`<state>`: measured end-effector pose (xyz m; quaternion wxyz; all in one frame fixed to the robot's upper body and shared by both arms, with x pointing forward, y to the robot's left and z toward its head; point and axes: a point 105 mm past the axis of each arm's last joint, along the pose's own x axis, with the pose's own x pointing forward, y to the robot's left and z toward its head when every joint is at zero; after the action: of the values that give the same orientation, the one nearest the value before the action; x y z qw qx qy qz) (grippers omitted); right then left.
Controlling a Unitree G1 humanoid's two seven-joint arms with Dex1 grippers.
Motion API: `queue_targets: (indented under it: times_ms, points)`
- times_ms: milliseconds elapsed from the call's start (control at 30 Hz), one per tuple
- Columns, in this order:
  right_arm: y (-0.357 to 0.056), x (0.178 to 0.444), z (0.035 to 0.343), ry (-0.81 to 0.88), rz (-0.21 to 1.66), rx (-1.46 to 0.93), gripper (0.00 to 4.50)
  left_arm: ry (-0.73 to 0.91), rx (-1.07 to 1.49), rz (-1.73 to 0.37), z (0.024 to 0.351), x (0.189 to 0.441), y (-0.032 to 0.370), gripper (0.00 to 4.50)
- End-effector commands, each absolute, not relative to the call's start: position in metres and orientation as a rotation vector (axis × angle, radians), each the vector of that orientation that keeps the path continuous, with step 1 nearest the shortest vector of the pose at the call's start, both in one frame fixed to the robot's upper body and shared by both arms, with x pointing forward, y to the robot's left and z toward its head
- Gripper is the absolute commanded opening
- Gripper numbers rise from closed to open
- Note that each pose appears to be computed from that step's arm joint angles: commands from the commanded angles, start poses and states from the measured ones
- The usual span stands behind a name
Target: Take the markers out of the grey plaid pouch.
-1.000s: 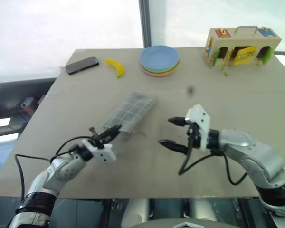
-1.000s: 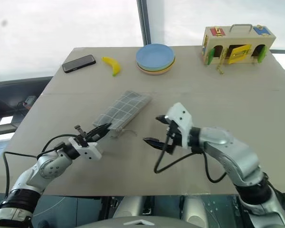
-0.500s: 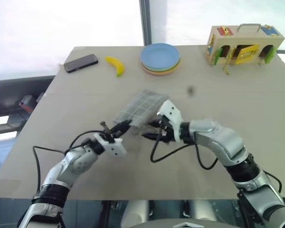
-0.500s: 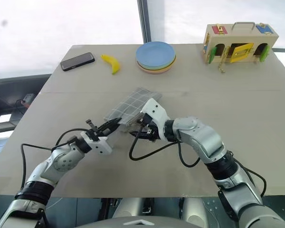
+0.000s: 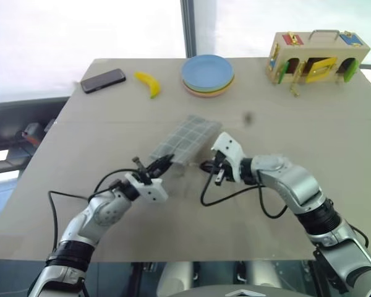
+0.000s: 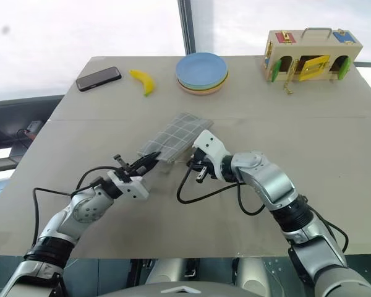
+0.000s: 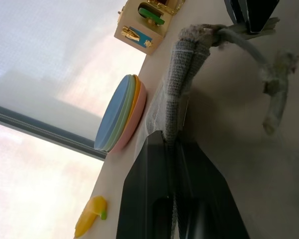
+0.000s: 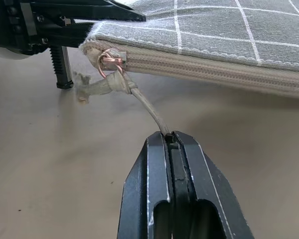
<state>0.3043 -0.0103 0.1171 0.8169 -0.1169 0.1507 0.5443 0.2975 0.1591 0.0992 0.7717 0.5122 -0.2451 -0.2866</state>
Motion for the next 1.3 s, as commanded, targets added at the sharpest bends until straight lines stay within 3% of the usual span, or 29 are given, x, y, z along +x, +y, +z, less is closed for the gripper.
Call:
queue_targets:
  times_ms: [33, 100, 267, 400, 600, 733, 900, 1033, 1200, 1300]
  points:
    - [-0.003, 0.298, 0.134, 0.228, 1.221, -0.285, 0.61, -0.524, 1.094, -0.681, 0.089, 0.292, 0.145, 0.00]
    - [-0.002, 0.300, 0.132, 0.218, 1.194, -0.301, 1.38, -0.528, 1.092, -0.682, 0.090, 0.292, 0.144, 0.00]
    - [0.002, 0.304, 0.132, 0.204, 1.178, -0.296, 1.38, -0.536, 1.090, -0.686, 0.091, 0.291, 0.141, 0.00]
    - [0.002, 0.309, 0.137, 0.191, 1.162, -0.269, 0.10, -0.538, 1.089, -0.688, 0.091, 0.291, 0.140, 0.00]
    - [-0.042, 0.335, 0.141, 0.215, 0.977, -0.266, 0.10, -0.560, 1.036, -0.698, 0.093, 0.284, 0.143, 0.00]
    - [-0.112, 0.373, 0.152, 0.232, 0.661, -0.242, 0.10, -0.590, 0.922, -0.780, 0.098, 0.271, 0.139, 0.00]
    - [-0.159, 0.383, 0.158, 0.243, 0.501, -0.265, 0.10, -0.622, 0.826, -0.834, 0.110, 0.266, 0.132, 0.00]
    - [-0.167, 0.378, 0.163, 0.229, 0.488, -0.264, 0.10, -0.619, 0.811, -0.852, 0.112, 0.268, 0.131, 0.00]
    - [-0.130, 0.338, 0.163, 0.236, 0.728, -0.269, 0.10, -0.595, 0.808, -0.852, 0.110, 0.274, 0.130, 0.00]
    - [-0.090, 0.297, 0.158, 0.258, 0.934, -0.207, 0.96, -0.592, 0.808, -0.850, 0.110, 0.277, 0.130, 0.00]
